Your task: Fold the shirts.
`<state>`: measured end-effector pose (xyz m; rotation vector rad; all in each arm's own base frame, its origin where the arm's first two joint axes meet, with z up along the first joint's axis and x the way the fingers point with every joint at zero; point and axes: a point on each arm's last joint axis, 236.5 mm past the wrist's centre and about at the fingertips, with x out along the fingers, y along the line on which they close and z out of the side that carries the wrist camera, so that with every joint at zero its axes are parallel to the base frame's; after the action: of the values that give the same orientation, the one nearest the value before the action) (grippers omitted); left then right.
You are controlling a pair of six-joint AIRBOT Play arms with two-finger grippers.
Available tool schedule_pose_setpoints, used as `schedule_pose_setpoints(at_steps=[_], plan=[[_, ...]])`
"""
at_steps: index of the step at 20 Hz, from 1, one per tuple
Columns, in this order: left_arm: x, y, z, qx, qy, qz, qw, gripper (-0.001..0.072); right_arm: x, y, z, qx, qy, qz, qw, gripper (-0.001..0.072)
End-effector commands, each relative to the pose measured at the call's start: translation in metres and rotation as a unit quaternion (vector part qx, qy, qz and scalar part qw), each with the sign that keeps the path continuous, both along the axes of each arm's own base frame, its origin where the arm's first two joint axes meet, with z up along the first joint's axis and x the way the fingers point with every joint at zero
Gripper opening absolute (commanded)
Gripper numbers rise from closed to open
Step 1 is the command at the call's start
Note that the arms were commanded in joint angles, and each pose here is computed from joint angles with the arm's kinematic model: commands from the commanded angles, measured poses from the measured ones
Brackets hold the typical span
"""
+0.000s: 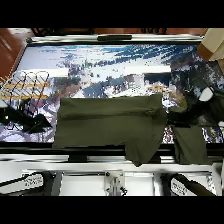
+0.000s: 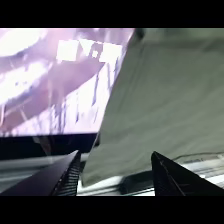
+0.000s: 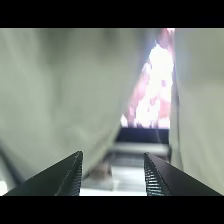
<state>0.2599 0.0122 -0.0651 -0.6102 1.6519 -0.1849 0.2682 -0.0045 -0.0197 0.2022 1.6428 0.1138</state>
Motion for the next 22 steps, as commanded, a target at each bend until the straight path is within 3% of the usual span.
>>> schedule_pose_setpoints(at_steps=[1,9,11,14,19,22], plan=[[-0.046,-0.008,-0.014,-0.009,0.007,-0.010,1.000,0.0535,-0.037,-0.001,0.012,0.015,0.009,0.029,0.999,0.0487],[-0.053,-0.038,-0.043,-0.049,-0.007,0.041,0.998,0.0522,-0.043,0.000,0.022,0.009,0.000,0.018,1.000,0.0487],[-0.049,-0.038,-0.045,-0.048,-0.011,0.057,0.997,0.0301,-0.045,0.000,0.019,0.008,0.005,0.008,1.000,0.0487],[-0.051,-0.040,-0.044,-0.052,-0.008,0.052,0.997,0.0039,-0.076,0.010,-0.011,0.027,0.061,0.003,0.998,0.0492],[-0.054,-0.042,-0.042,-0.058,-0.003,0.048,0.997,0.0028,-0.097,0.055,-0.064,0.106,0.068,-0.050,0.991,0.0492],[-0.055,-0.043,-0.041,-0.060,-0.001,0.046,0.997,0.0028,-0.101,0.065,-0.082,0.120,0.061,-0.077,0.988,0.0492]])
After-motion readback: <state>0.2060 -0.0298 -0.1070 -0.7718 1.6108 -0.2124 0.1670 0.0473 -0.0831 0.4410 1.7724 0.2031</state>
